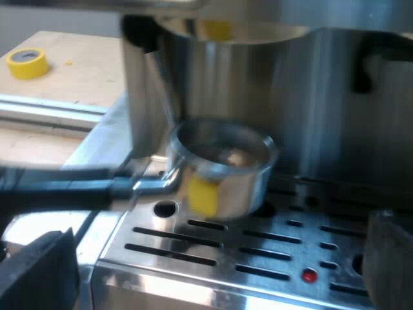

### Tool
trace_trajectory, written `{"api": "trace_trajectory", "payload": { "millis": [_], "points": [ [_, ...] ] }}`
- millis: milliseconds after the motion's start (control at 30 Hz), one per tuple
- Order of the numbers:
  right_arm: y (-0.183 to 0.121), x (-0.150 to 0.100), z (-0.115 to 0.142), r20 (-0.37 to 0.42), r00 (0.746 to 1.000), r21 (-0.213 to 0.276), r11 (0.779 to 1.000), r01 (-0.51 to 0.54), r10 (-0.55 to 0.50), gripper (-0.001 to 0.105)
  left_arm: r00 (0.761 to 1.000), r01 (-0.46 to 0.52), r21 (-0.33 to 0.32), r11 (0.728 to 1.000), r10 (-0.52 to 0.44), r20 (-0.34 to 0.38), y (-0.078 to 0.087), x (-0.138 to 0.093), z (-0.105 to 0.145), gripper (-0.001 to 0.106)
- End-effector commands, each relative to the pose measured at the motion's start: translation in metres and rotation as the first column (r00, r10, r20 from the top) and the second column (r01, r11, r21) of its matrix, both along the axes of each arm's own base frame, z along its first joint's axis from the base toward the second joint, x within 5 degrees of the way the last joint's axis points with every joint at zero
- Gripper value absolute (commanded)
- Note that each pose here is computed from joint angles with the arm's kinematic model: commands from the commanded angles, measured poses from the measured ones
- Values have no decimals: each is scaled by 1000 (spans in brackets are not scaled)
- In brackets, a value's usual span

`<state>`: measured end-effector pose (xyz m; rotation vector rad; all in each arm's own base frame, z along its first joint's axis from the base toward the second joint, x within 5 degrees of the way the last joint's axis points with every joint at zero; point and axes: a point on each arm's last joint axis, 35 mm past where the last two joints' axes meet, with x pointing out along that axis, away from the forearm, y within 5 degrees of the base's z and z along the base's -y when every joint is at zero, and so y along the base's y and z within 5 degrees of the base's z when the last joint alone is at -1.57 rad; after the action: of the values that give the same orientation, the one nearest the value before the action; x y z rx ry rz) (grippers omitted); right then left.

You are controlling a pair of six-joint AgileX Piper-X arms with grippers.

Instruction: Put the handle in the coffee machine

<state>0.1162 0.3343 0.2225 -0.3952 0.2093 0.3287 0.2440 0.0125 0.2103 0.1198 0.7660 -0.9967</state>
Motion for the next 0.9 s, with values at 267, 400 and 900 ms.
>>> {"api": "trace_trajectory", "payload": {
  "millis": [267, 400, 900],
  "points": [
    [16, 6, -16, 78, 997, 7, 1000, 7, -7, 67, 996, 70, -69, 995, -66, 63, 0, 20, 2, 0],
    [16, 14, -20, 98, 994, 7, 999, 47, -48, 73, 989, 115, -66, 991, -108, 99, 0, 23, -2, 0],
    [19, 30, -25, 160, 985, 12, 998, 66, -67, 74, 981, 132, -126, 983, -110, 162, 0, 34, -5, 0]
  ]
}}
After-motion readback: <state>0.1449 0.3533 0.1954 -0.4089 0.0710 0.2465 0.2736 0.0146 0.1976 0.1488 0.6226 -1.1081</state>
